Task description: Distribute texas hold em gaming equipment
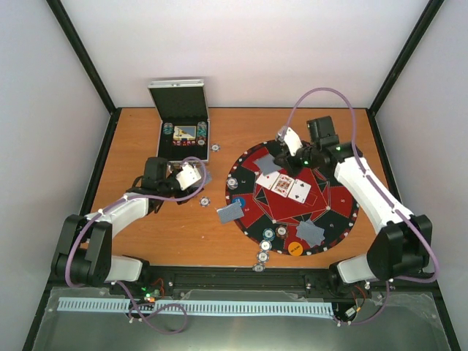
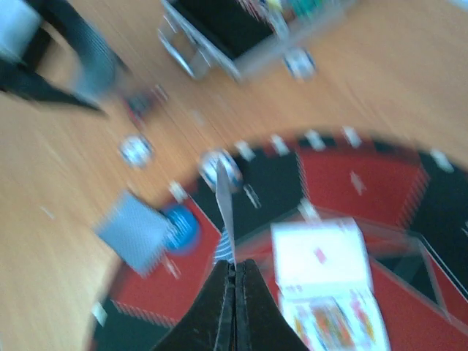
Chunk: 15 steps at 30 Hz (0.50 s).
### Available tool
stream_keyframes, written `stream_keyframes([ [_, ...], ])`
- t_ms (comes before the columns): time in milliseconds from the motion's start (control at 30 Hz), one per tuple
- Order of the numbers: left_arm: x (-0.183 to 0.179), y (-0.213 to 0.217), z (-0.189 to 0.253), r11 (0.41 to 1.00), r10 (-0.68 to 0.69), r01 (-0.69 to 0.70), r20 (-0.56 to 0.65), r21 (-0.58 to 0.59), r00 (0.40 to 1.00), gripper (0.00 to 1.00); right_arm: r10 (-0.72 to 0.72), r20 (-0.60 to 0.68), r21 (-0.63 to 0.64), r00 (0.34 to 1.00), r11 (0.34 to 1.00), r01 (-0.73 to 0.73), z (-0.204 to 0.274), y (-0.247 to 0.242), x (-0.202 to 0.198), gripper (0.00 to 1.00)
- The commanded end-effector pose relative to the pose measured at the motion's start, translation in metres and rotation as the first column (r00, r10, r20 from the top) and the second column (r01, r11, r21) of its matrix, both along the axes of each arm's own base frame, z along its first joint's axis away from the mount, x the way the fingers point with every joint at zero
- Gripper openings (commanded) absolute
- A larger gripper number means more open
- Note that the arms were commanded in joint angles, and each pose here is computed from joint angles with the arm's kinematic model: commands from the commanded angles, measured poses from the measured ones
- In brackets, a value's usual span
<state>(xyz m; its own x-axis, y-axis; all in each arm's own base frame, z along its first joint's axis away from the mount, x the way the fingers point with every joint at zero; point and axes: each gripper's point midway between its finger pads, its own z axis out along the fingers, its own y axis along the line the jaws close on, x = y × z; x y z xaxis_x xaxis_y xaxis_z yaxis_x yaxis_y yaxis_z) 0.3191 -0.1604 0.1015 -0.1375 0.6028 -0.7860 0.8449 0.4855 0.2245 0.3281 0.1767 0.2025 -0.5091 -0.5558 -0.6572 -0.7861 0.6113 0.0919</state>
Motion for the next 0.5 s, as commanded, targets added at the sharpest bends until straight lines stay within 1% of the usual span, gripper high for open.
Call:
stream_keyframes([
  [0,0.014,-0.005,0.023,0.999,-0.011,0.013,0.053,-0.040,0.999,0.53,0.207,0.153,0.510,0.966,0.821,-0.256,0.073,0.095,-0.012,0.03],
  [33,0.015,-0.006,0.025,0.999,-0.009,0.011,0.053,-0.044,0.999,0.53,0.231,0.169,0.532,0.958,0.797,-0.286,0.073,0.110,-0.013,0.03],
  [133,0.014,-0.006,0.025,0.999,-0.006,0.009,0.047,-0.053,0.999,0.53,0.291,0.121,0.566,0.949,0.765,-0.306,0.059,0.145,-0.014,0.03],
  [233,0.012,-0.007,0.025,0.998,-0.011,0.013,0.045,-0.055,0.999,0.53,0.316,0.046,0.611,0.948,0.742,-0.276,0.049,0.164,-0.010,0.03],
  [300,0.012,-0.007,0.025,0.998,-0.011,0.014,0.048,-0.055,0.999,0.53,0.334,0.020,0.628,0.942,0.729,-0.272,0.045,0.172,-0.008,0.03],
  [467,0.012,-0.007,0.026,0.998,-0.010,0.013,0.054,-0.059,0.999,0.53,0.360,-0.040,0.608,0.932,0.749,-0.263,0.024,0.190,-0.005,0.03],
])
